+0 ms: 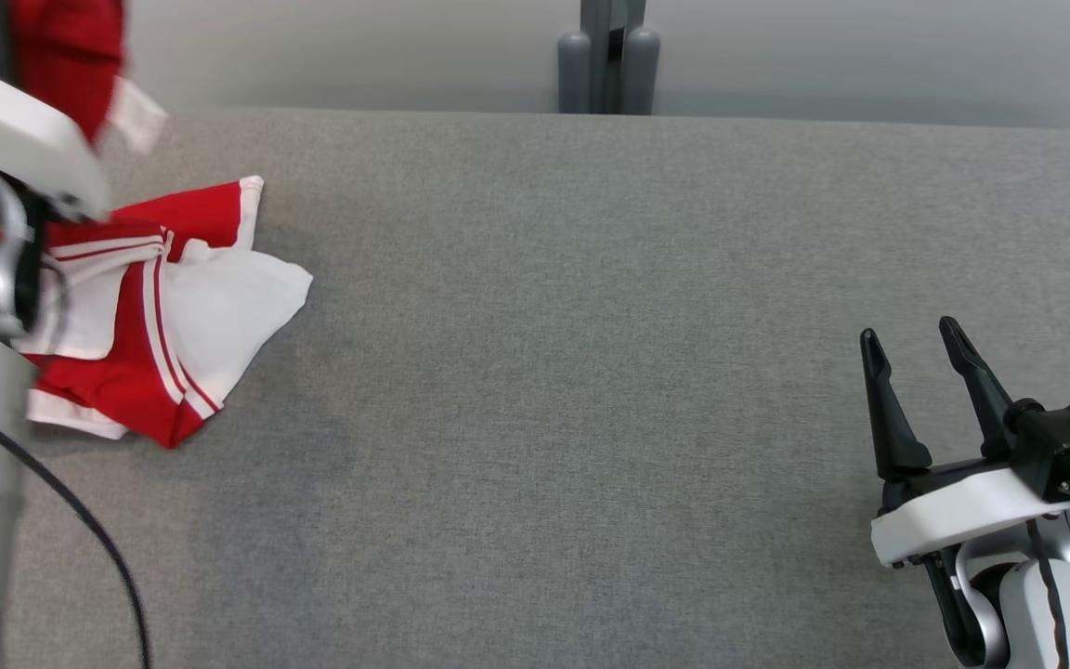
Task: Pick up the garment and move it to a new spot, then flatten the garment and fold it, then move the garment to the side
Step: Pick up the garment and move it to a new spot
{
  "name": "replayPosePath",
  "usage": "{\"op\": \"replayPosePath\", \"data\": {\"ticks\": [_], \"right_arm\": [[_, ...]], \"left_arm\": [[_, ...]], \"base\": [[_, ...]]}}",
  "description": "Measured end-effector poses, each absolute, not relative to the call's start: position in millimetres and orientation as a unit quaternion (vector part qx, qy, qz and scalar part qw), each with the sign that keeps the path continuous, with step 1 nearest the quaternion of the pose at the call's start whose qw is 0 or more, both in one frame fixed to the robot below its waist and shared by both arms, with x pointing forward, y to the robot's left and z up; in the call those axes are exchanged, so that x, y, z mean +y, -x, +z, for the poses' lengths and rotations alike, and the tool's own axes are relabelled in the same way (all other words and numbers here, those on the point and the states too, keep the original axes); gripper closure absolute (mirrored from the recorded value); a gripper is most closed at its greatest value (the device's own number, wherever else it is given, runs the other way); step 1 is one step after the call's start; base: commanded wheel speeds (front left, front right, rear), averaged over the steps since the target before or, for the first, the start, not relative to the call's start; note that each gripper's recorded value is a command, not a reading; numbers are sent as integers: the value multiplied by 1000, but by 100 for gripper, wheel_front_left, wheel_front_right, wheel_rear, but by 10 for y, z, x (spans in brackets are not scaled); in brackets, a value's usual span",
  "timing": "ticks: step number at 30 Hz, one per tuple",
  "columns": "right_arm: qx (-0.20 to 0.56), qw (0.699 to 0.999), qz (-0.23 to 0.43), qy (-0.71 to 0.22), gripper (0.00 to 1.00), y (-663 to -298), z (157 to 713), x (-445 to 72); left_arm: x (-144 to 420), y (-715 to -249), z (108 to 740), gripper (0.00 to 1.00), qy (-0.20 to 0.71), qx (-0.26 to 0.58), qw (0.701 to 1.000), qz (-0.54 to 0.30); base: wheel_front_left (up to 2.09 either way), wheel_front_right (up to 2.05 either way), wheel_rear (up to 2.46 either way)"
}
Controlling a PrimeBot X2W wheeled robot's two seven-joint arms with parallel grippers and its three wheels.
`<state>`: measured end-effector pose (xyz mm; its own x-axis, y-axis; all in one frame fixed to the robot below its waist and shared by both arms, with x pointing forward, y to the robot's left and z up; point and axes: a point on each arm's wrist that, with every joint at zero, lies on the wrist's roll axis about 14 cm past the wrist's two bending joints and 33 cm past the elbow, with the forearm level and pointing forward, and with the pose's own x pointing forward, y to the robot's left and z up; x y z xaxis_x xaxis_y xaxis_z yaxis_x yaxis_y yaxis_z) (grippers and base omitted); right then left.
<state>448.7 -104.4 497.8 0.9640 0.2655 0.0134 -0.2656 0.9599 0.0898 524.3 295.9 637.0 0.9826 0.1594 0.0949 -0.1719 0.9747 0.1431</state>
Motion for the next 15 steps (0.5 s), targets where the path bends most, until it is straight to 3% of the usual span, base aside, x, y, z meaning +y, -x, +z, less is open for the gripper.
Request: {"op": "replayPosePath", "data": {"ticks": [8,15], "right_arm": [[-10,995,94,-41,0,-4326,5088,-1354],[-11,998,55,-38,0,-4203,5116,-1642]], "left_arm": [[1410,-4915,5951,100,-40,-14,993,-111],[104,-4435,5579,100,-14,38,956,-290]], "base": [[0,0,0],[0,0,0]]}}
